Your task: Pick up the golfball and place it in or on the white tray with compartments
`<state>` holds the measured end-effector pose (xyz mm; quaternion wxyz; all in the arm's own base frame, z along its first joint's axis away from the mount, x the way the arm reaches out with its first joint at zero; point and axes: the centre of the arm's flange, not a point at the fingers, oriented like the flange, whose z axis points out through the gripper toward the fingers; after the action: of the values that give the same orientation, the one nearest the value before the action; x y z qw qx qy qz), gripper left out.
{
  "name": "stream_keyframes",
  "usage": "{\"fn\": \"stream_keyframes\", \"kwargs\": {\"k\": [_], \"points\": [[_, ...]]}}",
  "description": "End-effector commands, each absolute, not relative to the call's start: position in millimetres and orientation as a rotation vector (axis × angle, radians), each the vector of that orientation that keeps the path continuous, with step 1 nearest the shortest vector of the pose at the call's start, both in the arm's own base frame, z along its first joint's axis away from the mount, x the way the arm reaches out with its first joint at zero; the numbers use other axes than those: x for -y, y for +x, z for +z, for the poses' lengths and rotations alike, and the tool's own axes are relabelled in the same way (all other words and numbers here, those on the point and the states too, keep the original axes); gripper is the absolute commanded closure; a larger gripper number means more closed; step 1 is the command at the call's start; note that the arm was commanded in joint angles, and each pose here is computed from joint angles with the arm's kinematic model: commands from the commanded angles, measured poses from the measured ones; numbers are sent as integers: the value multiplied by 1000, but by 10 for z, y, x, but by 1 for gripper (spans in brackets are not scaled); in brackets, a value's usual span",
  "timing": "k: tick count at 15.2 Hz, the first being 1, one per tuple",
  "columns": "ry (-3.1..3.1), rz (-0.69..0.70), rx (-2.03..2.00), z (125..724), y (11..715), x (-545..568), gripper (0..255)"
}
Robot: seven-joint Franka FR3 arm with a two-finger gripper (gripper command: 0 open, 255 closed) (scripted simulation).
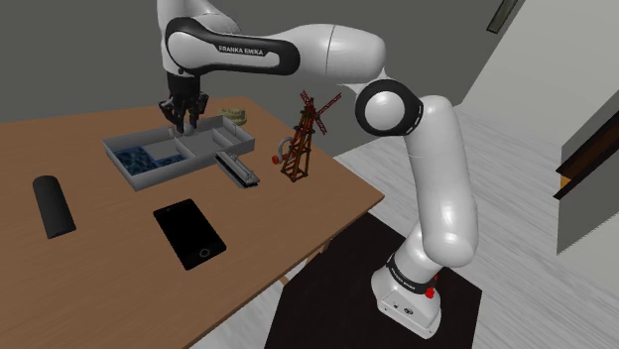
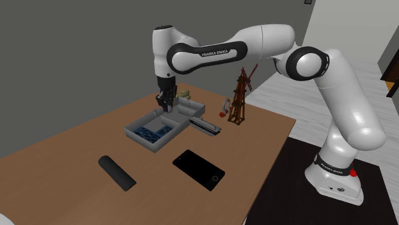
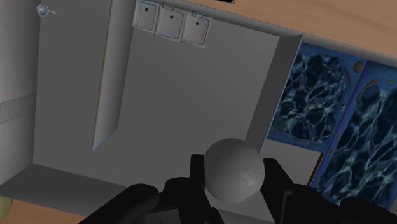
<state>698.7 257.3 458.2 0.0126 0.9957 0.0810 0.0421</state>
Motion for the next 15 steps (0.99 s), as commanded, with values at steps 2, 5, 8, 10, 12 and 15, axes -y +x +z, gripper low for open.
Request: {"fn": "stream_keyframes", "kwargs": {"k": [2, 5, 8, 10, 12, 15], "points": [[3104, 132, -253, 4436, 6990, -2580, 255], [3104, 132, -253, 4436, 6990, -2580, 255], [3104, 132, -253, 4436, 6990, -2580, 255], [3104, 132, -253, 4435, 6989, -2581, 0], [3104, 132, -252, 4431, 6993, -2581, 0], [3104, 132, -253, 4436, 6990, -2580, 0]]}}
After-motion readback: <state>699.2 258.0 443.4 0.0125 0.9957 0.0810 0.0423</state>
